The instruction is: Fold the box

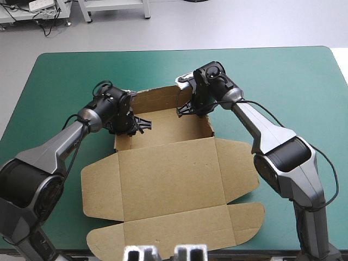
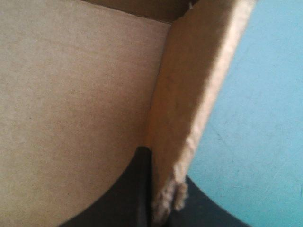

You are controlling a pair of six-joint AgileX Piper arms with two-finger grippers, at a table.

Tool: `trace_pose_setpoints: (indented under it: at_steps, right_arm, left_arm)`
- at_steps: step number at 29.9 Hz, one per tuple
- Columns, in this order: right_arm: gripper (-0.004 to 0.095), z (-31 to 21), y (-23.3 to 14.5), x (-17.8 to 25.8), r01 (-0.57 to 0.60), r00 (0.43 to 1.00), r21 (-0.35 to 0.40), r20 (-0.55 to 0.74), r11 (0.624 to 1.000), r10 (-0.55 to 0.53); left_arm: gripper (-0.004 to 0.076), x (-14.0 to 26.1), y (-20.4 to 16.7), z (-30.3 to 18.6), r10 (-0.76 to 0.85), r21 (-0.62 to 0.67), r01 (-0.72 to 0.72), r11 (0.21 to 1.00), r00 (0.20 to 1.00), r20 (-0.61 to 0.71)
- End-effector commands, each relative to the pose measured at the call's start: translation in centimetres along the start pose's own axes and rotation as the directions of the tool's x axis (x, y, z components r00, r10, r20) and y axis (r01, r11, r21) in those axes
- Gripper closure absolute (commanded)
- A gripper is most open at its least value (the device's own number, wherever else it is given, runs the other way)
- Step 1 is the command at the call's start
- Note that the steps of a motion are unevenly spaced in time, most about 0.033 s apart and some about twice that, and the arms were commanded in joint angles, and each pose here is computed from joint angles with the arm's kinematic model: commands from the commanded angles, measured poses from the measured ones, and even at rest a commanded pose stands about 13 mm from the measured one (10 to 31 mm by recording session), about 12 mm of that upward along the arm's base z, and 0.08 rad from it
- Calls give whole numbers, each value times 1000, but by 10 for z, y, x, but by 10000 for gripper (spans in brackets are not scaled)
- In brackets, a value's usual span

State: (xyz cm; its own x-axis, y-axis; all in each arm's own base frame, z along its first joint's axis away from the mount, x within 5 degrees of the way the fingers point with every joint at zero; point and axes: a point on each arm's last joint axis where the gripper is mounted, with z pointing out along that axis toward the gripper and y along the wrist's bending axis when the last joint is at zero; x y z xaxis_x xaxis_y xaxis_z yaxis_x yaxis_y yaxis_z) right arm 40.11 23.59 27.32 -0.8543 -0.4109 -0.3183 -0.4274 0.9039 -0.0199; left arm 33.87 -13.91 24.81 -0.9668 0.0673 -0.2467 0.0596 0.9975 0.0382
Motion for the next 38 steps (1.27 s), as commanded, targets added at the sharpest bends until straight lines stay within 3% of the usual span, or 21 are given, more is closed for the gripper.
trace_pose_setpoints:
  at_steps: [1, 6, 15, 22, 25, 31, 33, 38]
  right_arm:
    - [931, -30, 12, -1, 63, 996, -45, 62, 997, -60]
    - [931, -30, 9, -2, 57, 997, -47, 60, 997, -54]
    - [932, -30, 8, -2, 86, 995, -40, 61, 996, -84]
    - [912, -30, 9, -2, 62, 997, -82, 58, 995, -57]
    - [785, -34, 8, -2, 100, 993, -73, 71, 992, -95]
    - [276, -50, -2, -1, 74, 992, -22, 103, 997, -71]
    - [222, -54, -5, -1, 51, 993, -36, 110, 998, -46]
    - [231, -55, -12, -1, 4, 994, -108, 108, 994, 8]
  left_arm:
    - [734, -7, -29, -29, 48, 62, -60, 996, 982, 183]
    - [734, -6, -40, -19, -84, 144, 64, 988, 987, 140]
    - [734, -7, -39, -20, -85, 124, 69, 990, 989, 123]
    - [711, -12, -38, -32, -80, 106, 68, 992, 990, 117]
    - [649, -14, -30, -39, -59, 38, 55, 998, 991, 116]
    - [433, -23, -9, -55, -91, -10, 92, 996, 991, 95]
    - [365, -26, -5, -58, -78, 7, 78, 997, 994, 81]
    - [269, -26, 2, -57, -77, 42, 75, 996, 996, 42]
